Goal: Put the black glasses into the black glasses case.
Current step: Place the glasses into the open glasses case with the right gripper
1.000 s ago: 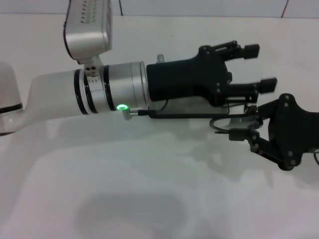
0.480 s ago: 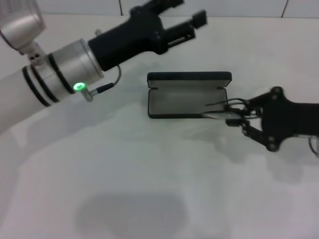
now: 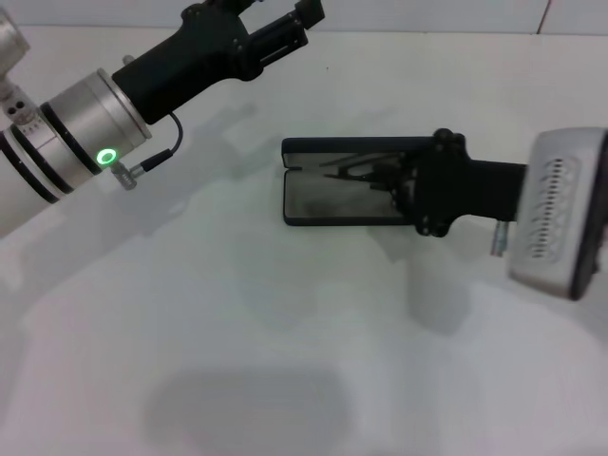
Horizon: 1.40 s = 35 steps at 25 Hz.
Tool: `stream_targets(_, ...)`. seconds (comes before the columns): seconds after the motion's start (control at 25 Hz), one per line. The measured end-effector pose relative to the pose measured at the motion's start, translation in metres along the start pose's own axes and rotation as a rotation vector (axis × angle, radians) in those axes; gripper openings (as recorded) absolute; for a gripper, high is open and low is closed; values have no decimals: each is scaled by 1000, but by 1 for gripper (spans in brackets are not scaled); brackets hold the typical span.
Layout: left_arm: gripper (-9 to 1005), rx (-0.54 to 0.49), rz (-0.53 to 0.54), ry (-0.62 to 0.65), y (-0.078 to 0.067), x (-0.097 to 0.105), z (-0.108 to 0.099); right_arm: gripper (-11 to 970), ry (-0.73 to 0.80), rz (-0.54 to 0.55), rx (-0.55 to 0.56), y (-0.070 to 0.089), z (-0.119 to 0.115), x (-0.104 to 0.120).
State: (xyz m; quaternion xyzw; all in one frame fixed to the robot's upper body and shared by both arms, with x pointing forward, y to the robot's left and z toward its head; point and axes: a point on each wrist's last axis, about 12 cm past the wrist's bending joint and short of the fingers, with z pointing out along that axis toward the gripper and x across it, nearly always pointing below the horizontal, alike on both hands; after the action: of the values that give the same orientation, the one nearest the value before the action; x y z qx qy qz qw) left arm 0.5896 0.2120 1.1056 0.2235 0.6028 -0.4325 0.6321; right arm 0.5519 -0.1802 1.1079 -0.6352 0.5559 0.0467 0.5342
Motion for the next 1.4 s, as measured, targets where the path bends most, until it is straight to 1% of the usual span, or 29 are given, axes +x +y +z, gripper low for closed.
stream_targets(0.16, 848, -6, 7, 7, 1, -1, 3, 194, 62, -58, 43, 9, 17, -5)
stream_targets(0.28, 848, -5, 10, 7, 1, -1, 4, 195, 112, -97, 94, 17, 28, -7)
stream_targets(0.48, 848, 0, 16, 6, 1, -2, 6, 197, 151, -124, 105, 31, 35, -6)
stream_targets(0.56, 848, 3, 17, 8, 0, -1, 7, 198, 154, -122, 102, 33, 36, -6)
stream_targets(0.8, 848, 3, 18, 10, 0, -1, 7, 201, 166, -119, 114, 33, 35, -4)
stream_targets(1.08, 848, 0, 18, 11, 0, 0, 5, 204, 186, -119, 99, 36, 36, 3)
stream_targets(1.4, 848, 1, 11, 12, -1, 2, 5, 207, 192, -128, 100, 37, 37, 4)
